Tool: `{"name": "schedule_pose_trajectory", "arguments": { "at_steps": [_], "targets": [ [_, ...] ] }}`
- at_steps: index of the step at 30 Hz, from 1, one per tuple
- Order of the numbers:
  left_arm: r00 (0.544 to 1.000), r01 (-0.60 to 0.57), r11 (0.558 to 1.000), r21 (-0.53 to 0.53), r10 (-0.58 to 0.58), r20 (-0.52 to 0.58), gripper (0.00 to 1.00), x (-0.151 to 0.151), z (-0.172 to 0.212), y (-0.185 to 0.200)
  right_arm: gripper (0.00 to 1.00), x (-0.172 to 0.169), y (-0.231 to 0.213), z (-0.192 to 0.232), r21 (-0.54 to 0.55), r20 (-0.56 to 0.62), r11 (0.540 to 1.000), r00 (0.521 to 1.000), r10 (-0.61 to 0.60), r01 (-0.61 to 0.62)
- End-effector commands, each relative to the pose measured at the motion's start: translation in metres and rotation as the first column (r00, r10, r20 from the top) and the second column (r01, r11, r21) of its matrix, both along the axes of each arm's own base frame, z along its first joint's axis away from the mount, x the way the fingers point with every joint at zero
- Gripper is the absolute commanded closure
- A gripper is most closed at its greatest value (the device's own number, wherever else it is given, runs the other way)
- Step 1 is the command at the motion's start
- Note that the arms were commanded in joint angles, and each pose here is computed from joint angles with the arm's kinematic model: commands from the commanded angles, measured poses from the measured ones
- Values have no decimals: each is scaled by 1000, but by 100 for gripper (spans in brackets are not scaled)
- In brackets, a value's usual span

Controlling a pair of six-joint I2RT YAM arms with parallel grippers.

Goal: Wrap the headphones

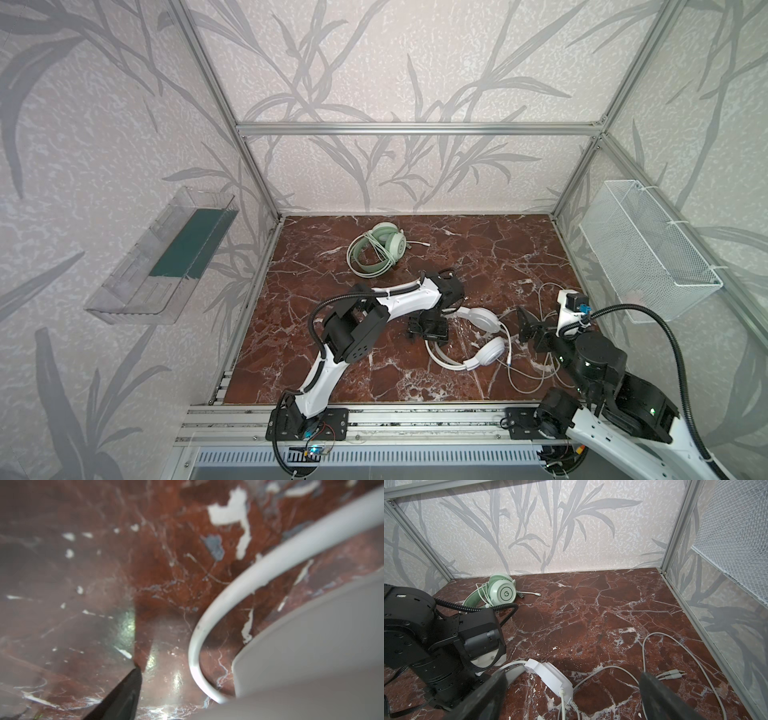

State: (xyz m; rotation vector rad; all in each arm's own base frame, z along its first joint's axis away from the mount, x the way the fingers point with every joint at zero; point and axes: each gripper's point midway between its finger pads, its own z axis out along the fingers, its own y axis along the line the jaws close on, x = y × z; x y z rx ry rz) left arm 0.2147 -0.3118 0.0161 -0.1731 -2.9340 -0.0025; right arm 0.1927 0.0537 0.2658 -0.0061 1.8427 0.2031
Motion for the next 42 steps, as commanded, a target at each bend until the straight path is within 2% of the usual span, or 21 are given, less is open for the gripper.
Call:
{"name": "schedule_pose_trajectory", "arguments": {
  "at_steps": [1, 7, 16, 25, 28, 31, 37, 42],
  "targets": [
    [1000, 2, 999, 36, -3, 6, 30, 8, -16, 5, 1, 0, 1, 3, 9, 24, 1000, 1000, 7, -7],
    [1000, 18, 999, 43, -19, 8, 42, 10, -26, 6, 1, 1, 2, 4, 6, 28, 1000, 1000, 8, -8],
    [998, 50, 996, 76, -52, 25, 67, 10, -34, 20, 1, 5, 8, 5, -6, 28, 1000, 999, 22, -22],
    [988, 53, 995, 84, -64, 142, 87, 25, -1, 48, 1, 8, 13, 2, -20, 10, 999, 999, 32, -32],
    [983, 38, 997, 69, -50, 176, 100, 30, 14, 56, 1, 10, 19, -2, -6, -7, 999, 999, 49, -49],
    [975, 11, 999, 34, -18, 222, 100, 37, 35, 64, 1, 11, 24, -3, 9, -15, 998, 998, 58, -58],
    [929, -27, 997, -76, 53, 367, 100, 57, 85, 86, 1, 15, 35, -6, 34, -29, 996, 996, 82, -81],
    [870, -51, 991, -121, 104, 481, 100, 66, 123, 110, 1, 18, 45, -8, 45, -35, 992, 992, 118, -116]
  ]
}}
